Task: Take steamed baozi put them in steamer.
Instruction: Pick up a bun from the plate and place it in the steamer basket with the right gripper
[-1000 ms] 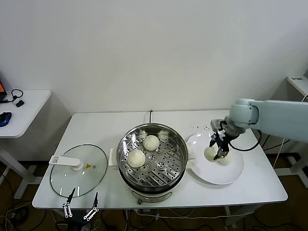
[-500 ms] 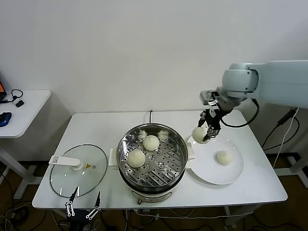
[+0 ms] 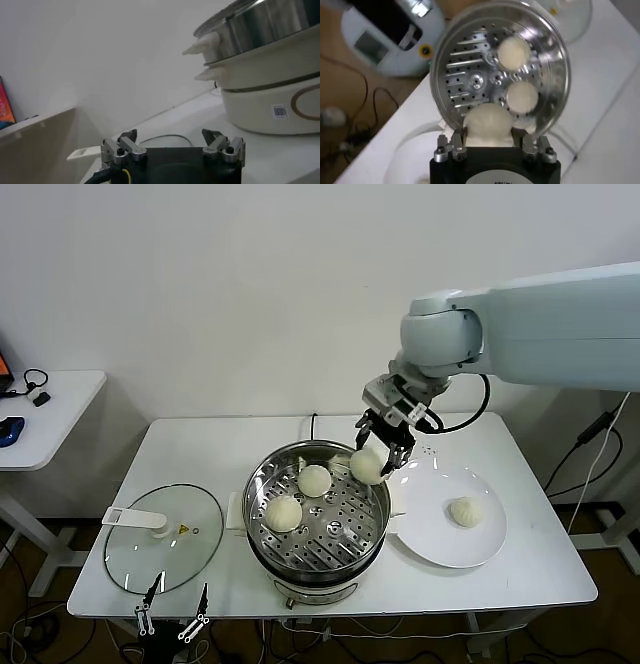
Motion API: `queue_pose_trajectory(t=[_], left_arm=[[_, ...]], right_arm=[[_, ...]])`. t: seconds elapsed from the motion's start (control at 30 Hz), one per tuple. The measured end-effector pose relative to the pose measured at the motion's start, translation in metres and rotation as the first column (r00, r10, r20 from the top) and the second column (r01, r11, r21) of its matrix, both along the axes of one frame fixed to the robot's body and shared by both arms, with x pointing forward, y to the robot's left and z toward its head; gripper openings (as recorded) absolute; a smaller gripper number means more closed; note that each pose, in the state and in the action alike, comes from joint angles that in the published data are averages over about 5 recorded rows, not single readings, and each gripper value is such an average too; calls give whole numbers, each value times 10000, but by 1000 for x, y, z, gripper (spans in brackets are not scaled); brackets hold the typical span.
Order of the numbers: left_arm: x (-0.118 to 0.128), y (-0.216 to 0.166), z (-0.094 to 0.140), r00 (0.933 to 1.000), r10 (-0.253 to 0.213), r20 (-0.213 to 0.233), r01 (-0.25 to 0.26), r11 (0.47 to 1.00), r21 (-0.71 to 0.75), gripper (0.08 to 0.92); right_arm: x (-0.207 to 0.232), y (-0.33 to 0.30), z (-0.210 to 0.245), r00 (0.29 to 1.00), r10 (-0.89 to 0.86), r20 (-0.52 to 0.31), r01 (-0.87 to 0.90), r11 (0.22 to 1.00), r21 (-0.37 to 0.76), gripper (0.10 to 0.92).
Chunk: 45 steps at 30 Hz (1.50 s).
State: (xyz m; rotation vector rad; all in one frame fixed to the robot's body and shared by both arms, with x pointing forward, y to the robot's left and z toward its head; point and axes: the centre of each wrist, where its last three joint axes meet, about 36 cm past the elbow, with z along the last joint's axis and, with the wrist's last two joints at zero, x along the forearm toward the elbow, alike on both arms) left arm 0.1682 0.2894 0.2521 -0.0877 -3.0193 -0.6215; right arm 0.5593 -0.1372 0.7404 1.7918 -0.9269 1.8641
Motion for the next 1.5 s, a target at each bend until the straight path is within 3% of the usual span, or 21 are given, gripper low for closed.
queue_pose_trajectory(t=[0.27,0.57,0.97,1.37,1.5], left_arm=[[0,-1,-1,10000,4,-14,-4,10000,-2,823],[1,-1,-2,10000,32,-27,-32,10000,1,823],[1,1,-4,9999,92,-72,-92,10000,16,823],[2,2,-5,9999,119,-45,-119,9999,-3,823],[2,2,-5,9999,126,-50,-126,9999,2,823]], right_arm=[[-21,31,-20,9516,3030,520,-3023,9530,-208,611],[-27,54,-58,8692,4906,611,-4892,8714,-365,613],[-35,91,-110,7907,6120,156,-6116,7908,-253,611],[-37,103,-139,7563,6537,-264,-6542,7559,-258,613],[-35,104,-141,7513,6596,-236,-6600,7509,-219,680]])
